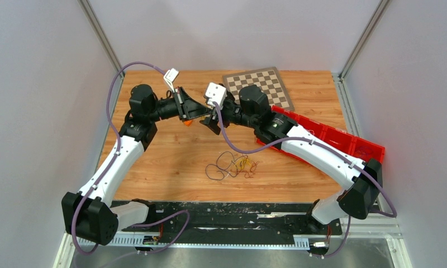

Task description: Untangle the cables

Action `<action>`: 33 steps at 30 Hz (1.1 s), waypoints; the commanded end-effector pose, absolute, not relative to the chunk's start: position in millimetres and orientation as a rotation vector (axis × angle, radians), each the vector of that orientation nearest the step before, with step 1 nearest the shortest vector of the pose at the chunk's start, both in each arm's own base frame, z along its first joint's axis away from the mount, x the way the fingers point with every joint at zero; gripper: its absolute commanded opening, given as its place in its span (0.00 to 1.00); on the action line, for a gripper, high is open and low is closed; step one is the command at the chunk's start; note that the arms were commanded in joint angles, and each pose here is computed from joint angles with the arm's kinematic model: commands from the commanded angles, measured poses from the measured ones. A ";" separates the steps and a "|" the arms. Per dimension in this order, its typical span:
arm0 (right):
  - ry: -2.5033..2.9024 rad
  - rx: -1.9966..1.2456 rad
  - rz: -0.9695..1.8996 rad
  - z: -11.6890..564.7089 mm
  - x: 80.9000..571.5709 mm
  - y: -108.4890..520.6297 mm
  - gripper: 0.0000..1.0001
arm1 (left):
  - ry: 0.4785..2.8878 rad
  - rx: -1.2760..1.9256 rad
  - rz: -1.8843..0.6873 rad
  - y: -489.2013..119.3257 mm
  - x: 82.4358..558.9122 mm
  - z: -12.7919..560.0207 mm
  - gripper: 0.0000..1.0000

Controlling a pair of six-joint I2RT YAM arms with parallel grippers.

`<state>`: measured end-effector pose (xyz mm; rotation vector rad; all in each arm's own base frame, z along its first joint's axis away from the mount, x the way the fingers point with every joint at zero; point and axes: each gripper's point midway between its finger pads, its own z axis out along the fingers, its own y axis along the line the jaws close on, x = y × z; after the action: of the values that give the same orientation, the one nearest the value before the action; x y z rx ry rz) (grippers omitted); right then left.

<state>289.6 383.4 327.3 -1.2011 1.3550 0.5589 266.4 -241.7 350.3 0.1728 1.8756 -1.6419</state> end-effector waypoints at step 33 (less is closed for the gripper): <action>2.030 -0.224 0.274 238.0 357.9 124.1 0.00 | 1.925 0.145 -1.121 -175.8 298.9 331.0 1.00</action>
<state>354.3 169.7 270.2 -0.6027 1.8398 0.4058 296.6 -186.8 341.2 0.1599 1.8838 -1.2324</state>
